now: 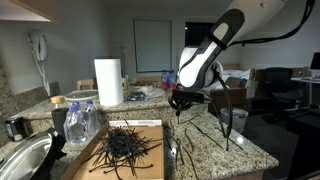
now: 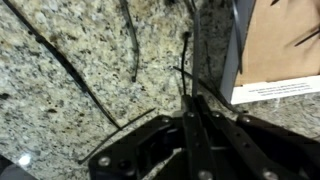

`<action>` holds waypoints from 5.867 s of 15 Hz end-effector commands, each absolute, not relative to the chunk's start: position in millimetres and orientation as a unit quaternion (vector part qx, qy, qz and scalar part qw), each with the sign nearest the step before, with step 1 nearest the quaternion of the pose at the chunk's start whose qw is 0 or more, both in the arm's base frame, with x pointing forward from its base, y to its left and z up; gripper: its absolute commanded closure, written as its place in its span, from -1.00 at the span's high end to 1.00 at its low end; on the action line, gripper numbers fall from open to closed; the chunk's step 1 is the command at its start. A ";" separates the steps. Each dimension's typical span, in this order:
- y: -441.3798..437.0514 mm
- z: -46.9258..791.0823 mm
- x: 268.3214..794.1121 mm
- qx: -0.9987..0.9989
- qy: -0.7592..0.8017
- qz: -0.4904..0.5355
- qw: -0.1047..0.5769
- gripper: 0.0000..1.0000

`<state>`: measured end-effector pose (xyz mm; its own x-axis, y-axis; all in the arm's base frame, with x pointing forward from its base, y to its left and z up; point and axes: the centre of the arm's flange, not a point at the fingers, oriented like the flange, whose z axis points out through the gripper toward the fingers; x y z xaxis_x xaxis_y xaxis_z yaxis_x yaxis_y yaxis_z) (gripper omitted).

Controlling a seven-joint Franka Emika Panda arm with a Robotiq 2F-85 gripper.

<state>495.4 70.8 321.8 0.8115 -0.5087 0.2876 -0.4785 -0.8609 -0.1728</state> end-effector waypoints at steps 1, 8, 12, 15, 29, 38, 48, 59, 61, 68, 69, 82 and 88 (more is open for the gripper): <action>99.9 359.0 491.0 -0.960 0.206 -0.175 0.072 -0.96; 248.0 381.8 519.0 -0.978 0.079 -0.162 0.109 -0.97; 298.4 363.1 546.4 -0.987 0.049 -0.125 0.086 -0.40; 314.3 358.2 557.6 -0.991 0.035 -0.109 0.075 -0.15; 237.1 406.1 483.7 -0.997 0.057 -0.047 0.012 1.00; 110.6 379.4 462.1 -0.996 0.052 0.005 -0.067 1.00; 7.4 273.3 462.0 -0.997 0.057 0.027 -0.037 1.00; -33.1 209.3 488.3 -0.994 0.097 0.051 0.006 1.00; -36.3 206.7 493.6 -0.993 0.102 0.050 0.015 0.47; -34.0 217.2 498.0 -0.993 0.105 0.052 0.017 -0.42; -33.6 215.4 495.9 -0.993 0.106 0.057 0.018 -0.57; -27.9 240.3 486.0 -0.991 0.118 0.051 0.043 -0.85; 16.0 324.3 482.2 -0.995 0.067 -0.022 0.069 -0.84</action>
